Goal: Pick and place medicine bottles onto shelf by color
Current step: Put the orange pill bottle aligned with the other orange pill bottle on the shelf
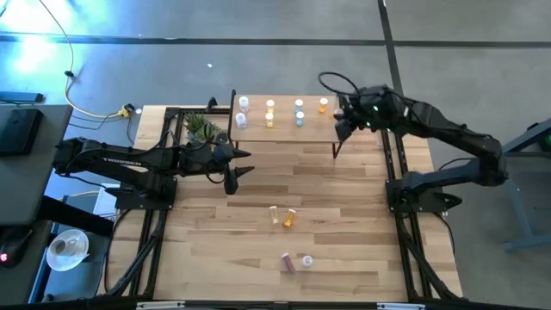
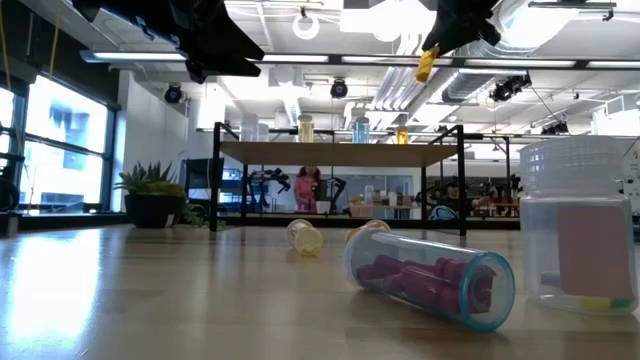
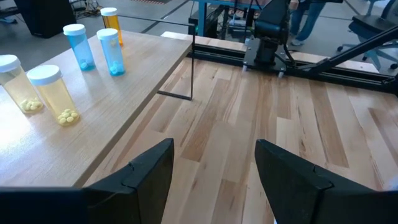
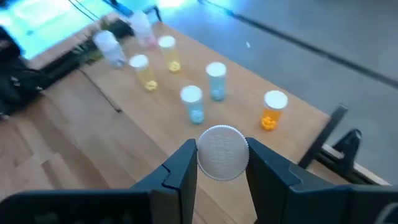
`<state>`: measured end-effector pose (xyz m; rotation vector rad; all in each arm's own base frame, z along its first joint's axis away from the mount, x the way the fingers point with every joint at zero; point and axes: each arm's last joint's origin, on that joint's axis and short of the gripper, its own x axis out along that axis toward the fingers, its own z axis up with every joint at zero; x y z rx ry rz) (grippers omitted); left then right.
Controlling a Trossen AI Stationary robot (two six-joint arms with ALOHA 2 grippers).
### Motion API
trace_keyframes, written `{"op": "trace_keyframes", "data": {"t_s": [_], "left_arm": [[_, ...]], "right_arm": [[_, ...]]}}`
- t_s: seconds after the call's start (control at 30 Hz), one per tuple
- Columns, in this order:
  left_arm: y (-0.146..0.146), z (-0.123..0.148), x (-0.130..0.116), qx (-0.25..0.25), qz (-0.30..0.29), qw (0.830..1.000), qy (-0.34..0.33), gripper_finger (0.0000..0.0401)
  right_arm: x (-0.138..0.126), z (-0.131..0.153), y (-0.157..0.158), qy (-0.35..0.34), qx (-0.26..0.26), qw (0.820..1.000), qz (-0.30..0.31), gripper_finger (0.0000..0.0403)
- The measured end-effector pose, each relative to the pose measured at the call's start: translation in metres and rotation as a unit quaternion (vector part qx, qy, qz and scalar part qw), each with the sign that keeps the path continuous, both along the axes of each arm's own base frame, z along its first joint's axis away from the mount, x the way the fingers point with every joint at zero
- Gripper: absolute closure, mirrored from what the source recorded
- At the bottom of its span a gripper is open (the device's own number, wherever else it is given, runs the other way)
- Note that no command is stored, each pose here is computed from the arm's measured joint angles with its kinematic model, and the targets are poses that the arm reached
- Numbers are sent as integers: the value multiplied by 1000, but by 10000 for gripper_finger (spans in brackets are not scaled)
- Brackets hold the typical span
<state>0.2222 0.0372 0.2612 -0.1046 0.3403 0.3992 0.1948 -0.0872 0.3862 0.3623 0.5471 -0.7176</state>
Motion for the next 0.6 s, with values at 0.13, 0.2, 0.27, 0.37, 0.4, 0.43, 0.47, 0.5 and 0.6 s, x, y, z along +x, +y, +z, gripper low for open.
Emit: {"op": "trace_keyframes", "data": {"t_s": [0.13, 0.2, 0.27, 0.37, 0.4, 0.43, 0.47, 0.5, 0.6], "left_arm": [[0, 0, 0, 0, 0, 1000, 0, 185], [0, 0, 0, 0, 0, 1000, 0, 185], [0, 0, 0, 0, 0, 1000, 0, 185], [0, 0, 0, 0, 0, 1000, 0, 185], [0, 0, 0, 0, 0, 1000, 0, 185], [0, 0, 0, 0, 0, 1000, 0, 185], [0, 0, 0, 0, 0, 1000, 0, 185], [0, 0, 0, 0, 0, 1000, 0, 185], [0, 0, 0, 0, 0, 1000, 0, 185]], "right_arm": [[10, -1, -19, 30, 40, 999, -5, 299], [16, -6, -28, 44, 58, 997, -3, 299], [23, -12, -36, 53, 76, 996, 3, 299], [30, -22, -45, 65, 98, 993, 18, 299], [32, -25, -48, 69, 103, 992, 20, 299], [34, -28, -51, 74, 107, 991, 20, 299], [36, -30, -53, 78, 110, 991, 21, 299], [37, -33, -56, 82, 113, 990, 22, 299], [41, -40, -63, 93, 122, 988, 15, 299]]}}
